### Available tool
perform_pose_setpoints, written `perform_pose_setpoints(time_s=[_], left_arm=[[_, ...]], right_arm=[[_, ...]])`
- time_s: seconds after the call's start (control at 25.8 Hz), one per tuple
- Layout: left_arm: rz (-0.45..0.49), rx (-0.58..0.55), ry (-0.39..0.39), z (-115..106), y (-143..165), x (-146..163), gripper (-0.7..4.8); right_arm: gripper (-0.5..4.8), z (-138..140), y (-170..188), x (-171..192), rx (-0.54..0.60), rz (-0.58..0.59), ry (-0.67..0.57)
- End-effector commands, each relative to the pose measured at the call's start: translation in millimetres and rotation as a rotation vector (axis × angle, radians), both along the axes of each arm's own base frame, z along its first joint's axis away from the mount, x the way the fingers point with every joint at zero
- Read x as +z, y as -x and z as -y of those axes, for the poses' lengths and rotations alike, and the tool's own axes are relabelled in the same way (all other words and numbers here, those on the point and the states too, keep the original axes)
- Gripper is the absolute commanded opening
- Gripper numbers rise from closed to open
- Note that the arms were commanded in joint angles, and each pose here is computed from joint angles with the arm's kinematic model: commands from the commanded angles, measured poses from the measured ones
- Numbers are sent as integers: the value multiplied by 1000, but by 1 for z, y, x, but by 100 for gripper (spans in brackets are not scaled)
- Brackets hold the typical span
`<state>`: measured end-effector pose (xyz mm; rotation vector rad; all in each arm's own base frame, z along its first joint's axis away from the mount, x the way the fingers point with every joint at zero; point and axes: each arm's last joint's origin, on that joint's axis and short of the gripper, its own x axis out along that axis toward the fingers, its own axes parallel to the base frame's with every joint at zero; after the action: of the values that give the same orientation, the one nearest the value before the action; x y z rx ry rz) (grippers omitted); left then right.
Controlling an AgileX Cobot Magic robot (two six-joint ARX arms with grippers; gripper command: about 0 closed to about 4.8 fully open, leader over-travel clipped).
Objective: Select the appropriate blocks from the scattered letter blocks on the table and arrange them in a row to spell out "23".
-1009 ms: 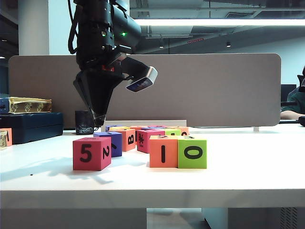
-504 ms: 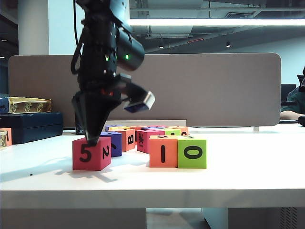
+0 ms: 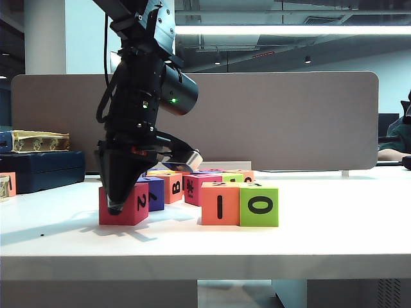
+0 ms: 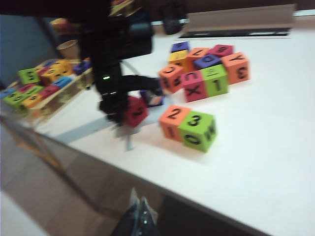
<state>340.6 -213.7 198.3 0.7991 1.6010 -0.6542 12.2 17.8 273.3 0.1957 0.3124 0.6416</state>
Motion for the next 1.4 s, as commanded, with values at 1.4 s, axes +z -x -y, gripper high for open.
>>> perform_pose_setpoints(time_s=[1.4], left_arm=[[530, 73, 508, 11, -40, 92, -6]], right_arm=[[-1, -3, 5, -6, 131, -88, -44]])
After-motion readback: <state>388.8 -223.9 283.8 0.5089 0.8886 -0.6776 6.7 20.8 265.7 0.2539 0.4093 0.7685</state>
